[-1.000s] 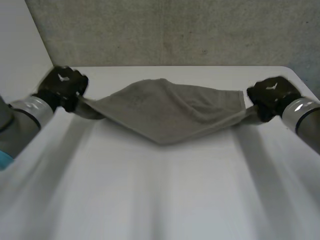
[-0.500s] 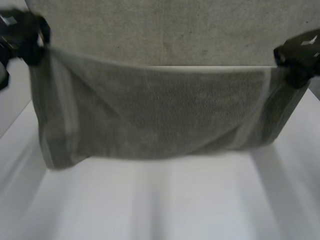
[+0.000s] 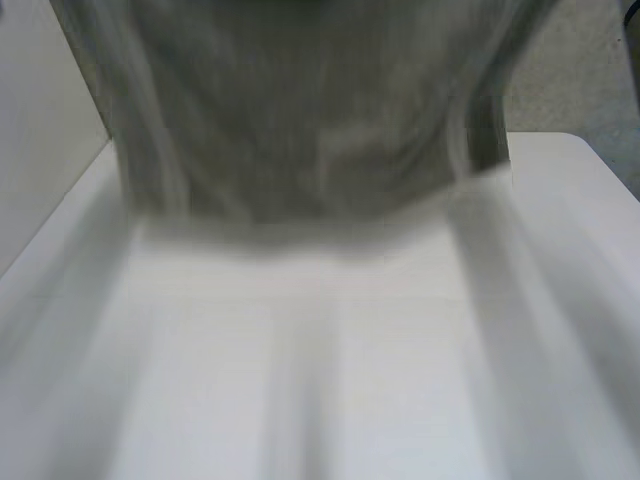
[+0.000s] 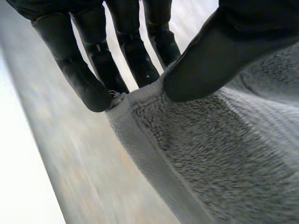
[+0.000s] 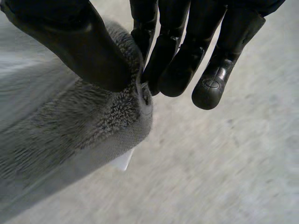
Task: Fold the towel.
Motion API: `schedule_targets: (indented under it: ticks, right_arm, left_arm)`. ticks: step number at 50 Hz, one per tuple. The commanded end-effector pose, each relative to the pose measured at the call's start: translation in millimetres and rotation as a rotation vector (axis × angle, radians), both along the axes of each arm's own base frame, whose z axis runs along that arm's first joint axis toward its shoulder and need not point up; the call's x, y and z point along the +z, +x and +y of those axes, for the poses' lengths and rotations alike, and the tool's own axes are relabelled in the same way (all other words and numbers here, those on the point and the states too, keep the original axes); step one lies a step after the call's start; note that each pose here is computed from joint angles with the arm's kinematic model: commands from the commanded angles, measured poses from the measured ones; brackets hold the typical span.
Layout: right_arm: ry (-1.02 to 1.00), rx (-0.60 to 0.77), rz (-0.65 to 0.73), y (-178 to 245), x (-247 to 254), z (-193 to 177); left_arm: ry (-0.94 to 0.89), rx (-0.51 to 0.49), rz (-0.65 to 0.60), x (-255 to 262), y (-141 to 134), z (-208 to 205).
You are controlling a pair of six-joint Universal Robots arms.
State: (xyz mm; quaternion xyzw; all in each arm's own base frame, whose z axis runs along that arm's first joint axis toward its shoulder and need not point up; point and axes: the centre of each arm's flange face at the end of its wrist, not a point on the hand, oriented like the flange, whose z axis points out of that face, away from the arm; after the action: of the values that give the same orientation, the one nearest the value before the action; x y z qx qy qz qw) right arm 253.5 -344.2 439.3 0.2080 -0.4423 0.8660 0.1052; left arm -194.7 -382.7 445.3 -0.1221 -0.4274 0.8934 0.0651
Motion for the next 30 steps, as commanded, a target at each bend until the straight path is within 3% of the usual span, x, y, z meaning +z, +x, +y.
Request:
schedule_targets:
  ticks: [1, 6, 11, 19, 24, 30]
  right_arm:
    - [0.266, 0.026, 0.098, 3.5, -51.3, 7.3]
    - [0.416, 0.026, 0.149, 1.7, -85.7, 9.8]
    - [0.514, 0.031, 0.188, -1.6, -118.7, 10.9]
    - [0.714, 0.121, 0.287, -9.4, -185.0, 23.9]
    - [0.766, 0.112, 0.297, -22.6, -195.4, 36.2]
    - [0.675, 0.007, 0.244, -61.8, -148.4, 55.6]
  left_arm:
    - [0.069, -0.009, 0.018, -16.8, 9.7, -4.0]
    - [0.206, -0.013, -0.128, -73.6, 1.7, -12.6]
    - [0.398, -0.043, -0.342, -163.9, -4.6, -8.2]
    - [0.6, -0.057, -0.442, -242.7, 2.5, 20.4]
    - [0.643, -0.068, -0.446, -251.5, 11.1, 37.7]
    - [0.603, -0.007, -0.421, -223.2, 42.2, 62.7]
